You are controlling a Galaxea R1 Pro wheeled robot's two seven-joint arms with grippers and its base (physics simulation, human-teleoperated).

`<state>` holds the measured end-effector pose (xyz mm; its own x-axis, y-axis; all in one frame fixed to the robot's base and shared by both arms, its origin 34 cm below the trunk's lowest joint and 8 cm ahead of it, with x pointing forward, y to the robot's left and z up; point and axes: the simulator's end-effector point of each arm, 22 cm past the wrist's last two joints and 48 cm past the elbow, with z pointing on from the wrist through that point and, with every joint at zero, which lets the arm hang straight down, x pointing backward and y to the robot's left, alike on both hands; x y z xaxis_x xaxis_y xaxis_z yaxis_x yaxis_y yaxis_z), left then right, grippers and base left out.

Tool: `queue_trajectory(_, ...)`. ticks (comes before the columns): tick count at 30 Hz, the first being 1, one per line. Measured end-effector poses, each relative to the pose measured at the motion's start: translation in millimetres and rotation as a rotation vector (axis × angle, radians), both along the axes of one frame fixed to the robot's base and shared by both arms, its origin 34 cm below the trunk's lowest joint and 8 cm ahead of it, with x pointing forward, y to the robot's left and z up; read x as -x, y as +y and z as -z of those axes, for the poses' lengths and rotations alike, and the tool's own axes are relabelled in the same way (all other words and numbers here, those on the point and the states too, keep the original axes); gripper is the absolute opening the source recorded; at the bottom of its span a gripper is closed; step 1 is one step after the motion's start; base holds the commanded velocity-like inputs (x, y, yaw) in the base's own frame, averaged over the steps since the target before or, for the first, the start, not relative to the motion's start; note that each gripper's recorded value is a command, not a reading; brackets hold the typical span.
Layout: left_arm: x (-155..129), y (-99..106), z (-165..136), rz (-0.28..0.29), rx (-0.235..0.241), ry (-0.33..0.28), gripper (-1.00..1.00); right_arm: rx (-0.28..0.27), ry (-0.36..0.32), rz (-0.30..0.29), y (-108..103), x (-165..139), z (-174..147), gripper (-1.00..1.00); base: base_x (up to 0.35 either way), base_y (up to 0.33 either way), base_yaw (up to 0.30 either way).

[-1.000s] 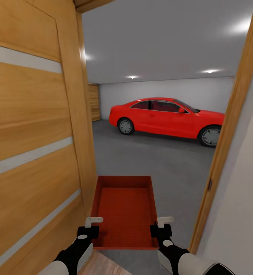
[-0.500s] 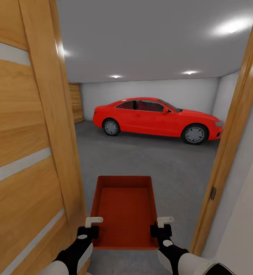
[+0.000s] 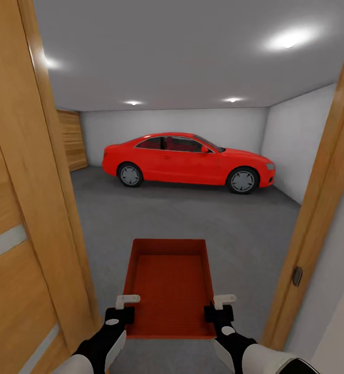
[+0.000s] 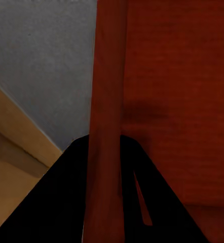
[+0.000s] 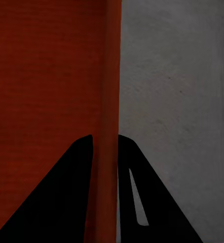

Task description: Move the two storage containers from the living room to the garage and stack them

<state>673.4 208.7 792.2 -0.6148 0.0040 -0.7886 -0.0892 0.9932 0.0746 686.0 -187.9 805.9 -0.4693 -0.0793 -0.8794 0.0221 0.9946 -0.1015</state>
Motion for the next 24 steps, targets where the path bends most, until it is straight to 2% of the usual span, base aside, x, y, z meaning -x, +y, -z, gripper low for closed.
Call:
queue_trajectory(6,-0.2,0.1,-0.2,0.0,-0.001,-0.001,-1.0,0.0,-0.001,0.0,0.1,-0.3,-0.2,-1.0,0.264,0.164,-0.193)
queue_trajectory(20,-1.2,-0.4,-1.0,-0.002,0.0,-0.003,-1.0,-0.005,-0.001,0.003,-0.4,-1.4,-0.6,-1.0,0.027,0.012,-0.008)
queue_trajectory(24,-0.5,-0.4,-0.9,-0.001,-0.001,-0.002,-1.0,-0.005,0.001,0.004,-0.4,-0.4,-0.1,-1.0,0.272,0.0,0.0)
